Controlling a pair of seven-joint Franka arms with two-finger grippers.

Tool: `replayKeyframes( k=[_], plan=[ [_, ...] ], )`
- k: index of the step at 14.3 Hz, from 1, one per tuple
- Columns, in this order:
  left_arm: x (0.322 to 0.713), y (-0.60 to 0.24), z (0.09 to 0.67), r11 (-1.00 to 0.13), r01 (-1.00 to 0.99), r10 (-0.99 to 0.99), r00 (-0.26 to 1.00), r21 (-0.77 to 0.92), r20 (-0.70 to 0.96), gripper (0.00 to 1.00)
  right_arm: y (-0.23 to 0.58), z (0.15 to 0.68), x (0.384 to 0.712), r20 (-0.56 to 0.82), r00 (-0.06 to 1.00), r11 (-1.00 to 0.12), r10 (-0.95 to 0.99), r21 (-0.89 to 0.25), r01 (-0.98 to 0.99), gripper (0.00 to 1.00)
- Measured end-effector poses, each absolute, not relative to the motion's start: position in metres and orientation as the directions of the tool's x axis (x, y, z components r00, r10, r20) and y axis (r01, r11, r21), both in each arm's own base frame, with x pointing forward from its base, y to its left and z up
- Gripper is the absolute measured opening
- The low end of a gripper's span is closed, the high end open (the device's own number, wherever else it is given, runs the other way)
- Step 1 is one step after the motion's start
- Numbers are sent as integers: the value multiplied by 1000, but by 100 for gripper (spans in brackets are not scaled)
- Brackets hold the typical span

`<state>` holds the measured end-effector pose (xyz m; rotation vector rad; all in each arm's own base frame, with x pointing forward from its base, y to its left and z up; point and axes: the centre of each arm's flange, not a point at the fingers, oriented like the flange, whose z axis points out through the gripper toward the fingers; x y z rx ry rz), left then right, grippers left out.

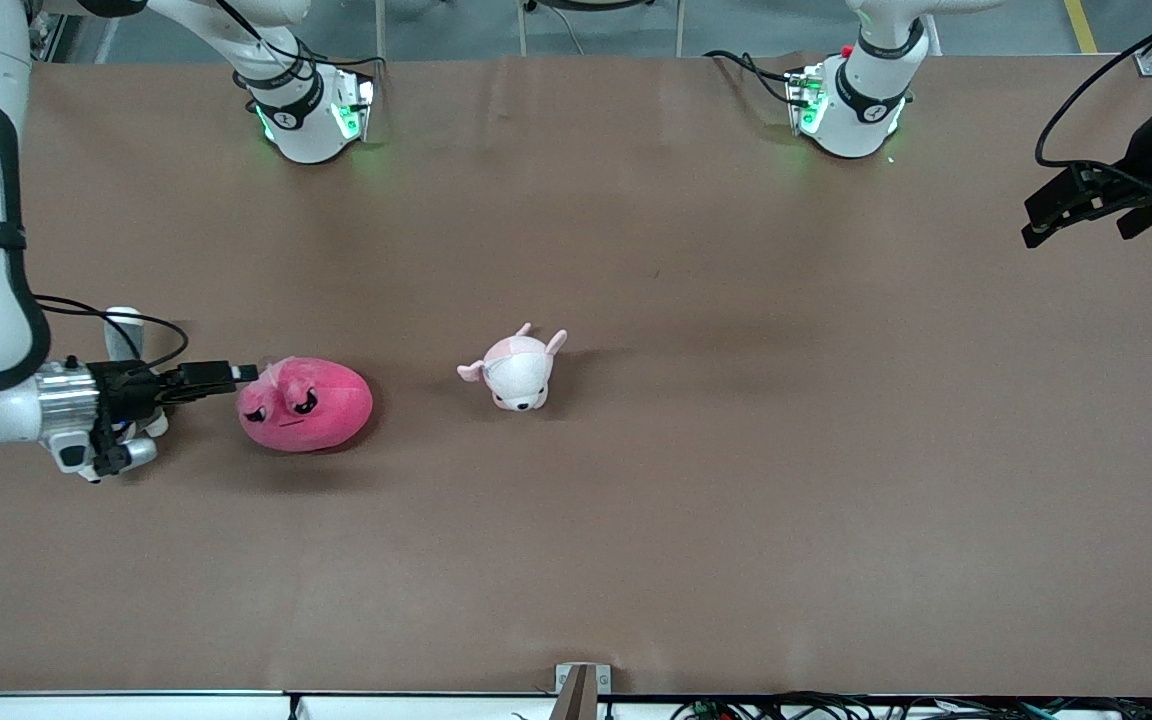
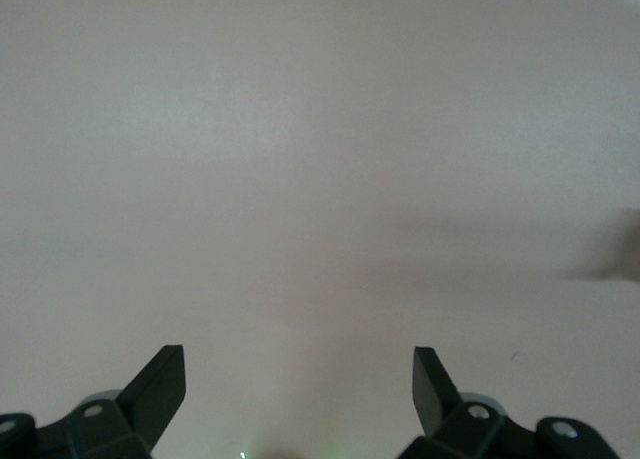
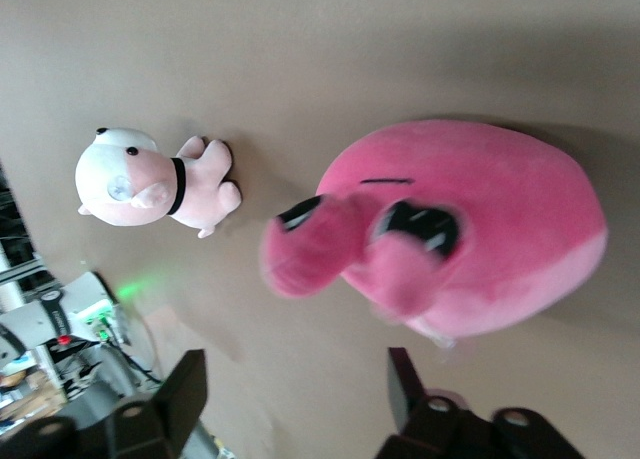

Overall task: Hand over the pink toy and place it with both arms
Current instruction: 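Open the right gripper and lift it away from the pink plush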

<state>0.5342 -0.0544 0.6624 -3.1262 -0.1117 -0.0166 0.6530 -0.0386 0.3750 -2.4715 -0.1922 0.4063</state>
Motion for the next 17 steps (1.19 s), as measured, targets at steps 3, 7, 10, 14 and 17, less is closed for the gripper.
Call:
replayKeyframes(
  k=[3, 7, 10, 14, 17],
  plan=[
    [534, -54, 661, -997, 71, 71, 997, -13, 9, 100, -48, 435, 658, -207, 955, -868, 214, -488, 89, 100],
    [535, -55, 660, -997, 71, 71, 997, -14, 6, 100, -60, 499, 644, -179, 970, -943, 163, -317, 100, 100],
    [536, -55, 658, -997, 70, 70, 998, -14, 2, 100, -54, 548, 635, -140, 983, -981, 117, -171, 93, 100],
    [536, -54, 656, -997, 71, 71, 997, -14, -1, 100, -26, 606, 620, -72, 997, -999, -12, -49, -16, 100],
    [536, -54, 656, -997, 71, 71, 997, -14, -1, 100, -37, 625, 613, -38, 998, -998, -48, -27, -49, 100]
  ],
)
